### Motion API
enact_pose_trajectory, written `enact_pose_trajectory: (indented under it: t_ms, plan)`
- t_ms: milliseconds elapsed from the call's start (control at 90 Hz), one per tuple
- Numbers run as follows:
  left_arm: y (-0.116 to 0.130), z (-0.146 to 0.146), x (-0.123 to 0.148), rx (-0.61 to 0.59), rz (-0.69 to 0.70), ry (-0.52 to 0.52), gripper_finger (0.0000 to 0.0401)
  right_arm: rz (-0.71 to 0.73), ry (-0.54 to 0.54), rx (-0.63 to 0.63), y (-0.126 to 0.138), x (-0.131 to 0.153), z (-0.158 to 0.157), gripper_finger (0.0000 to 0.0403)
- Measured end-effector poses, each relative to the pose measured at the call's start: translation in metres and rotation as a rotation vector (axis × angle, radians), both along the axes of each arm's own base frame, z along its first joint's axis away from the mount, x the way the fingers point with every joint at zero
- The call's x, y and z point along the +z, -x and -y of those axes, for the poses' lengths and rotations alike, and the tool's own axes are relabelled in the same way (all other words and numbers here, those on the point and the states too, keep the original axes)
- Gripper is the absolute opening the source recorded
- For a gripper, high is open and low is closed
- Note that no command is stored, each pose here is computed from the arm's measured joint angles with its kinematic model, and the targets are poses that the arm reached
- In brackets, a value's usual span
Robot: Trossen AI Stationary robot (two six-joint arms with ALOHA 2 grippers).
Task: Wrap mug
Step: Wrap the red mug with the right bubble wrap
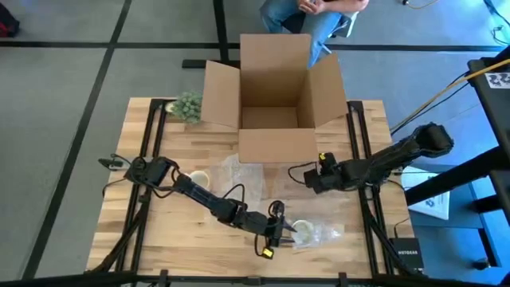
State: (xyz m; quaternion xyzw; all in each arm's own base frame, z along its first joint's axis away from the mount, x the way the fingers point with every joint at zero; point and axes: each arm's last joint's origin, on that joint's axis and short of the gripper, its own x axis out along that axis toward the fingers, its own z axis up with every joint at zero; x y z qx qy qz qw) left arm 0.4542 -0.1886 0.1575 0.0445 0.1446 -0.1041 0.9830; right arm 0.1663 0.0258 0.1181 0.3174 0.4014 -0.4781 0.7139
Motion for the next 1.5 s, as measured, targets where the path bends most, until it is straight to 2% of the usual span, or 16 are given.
enact_pose_trajectory:
  t_ms: [111, 200, 289, 411, 456, 656, 789, 1000, 1300, 1411, 1500]
  plan:
    - [0.0, 0.0, 0.0, 0.0, 0.001, 0.0, 0.0134, -0.023, 0.033, 0.024, -0.007, -0.011, 0.005, 0.0217]
    - [0.0, 0.0, 0.0, 0.0, 0.001, 0.0, 0.0134, -0.026, 0.05, 0.053, -0.011, -0.015, 0.004, 0.0184]
    - [0.0, 0.0, 0.0, 0.0, 0.001, 0.0, 0.0134, -0.027, 0.03, 0.078, -0.014, -0.014, 0.002, 0.0128]
    - [0.0, 0.0, 0.0, -0.001, 0.001, 0.0, 0.0134, -0.034, -0.031, 0.16, -0.018, 0.0, -0.006, 0.0028]
    - [0.0, 0.0, 0.0, -0.001, 0.001, 0.0, 0.0134, -0.051, -0.049, 0.191, -0.019, 0.008, -0.01, 0.0012]
    - [0.0, 0.0, 0.001, 0.005, -0.003, 0.02, 0.0134, -0.029, -0.011, 0.279, -0.025, 0.059, -0.028, 0.0023]
    - [0.0, 0.0, 0.001, 0.008, -0.004, 0.026, 0.0134, 0.06, 0.01, 0.38, -0.034, 0.093, -0.05, 0.0004]
    - [0.0, 0.0, 0.001, 0.008, -0.005, 0.027, 0.0134, 0.22, -0.005, 0.531, -0.035, 0.136, -0.091, 0.0002]
    - [-0.001, -0.003, 0.001, 0.026, -0.012, 0.064, 0.0134, 0.389, -0.146, 0.737, -0.02, 0.148, -0.145, 0.0]
    - [-0.002, -0.004, 0.001, 0.032, -0.014, 0.076, 0.0134, 0.398, -0.188, 0.787, -0.017, 0.143, -0.161, 0.0]
    - [-0.002, -0.005, 0.001, 0.033, -0.014, 0.076, 0.0134, 0.361, -0.175, 0.807, -0.018, 0.133, -0.17, 0.0]
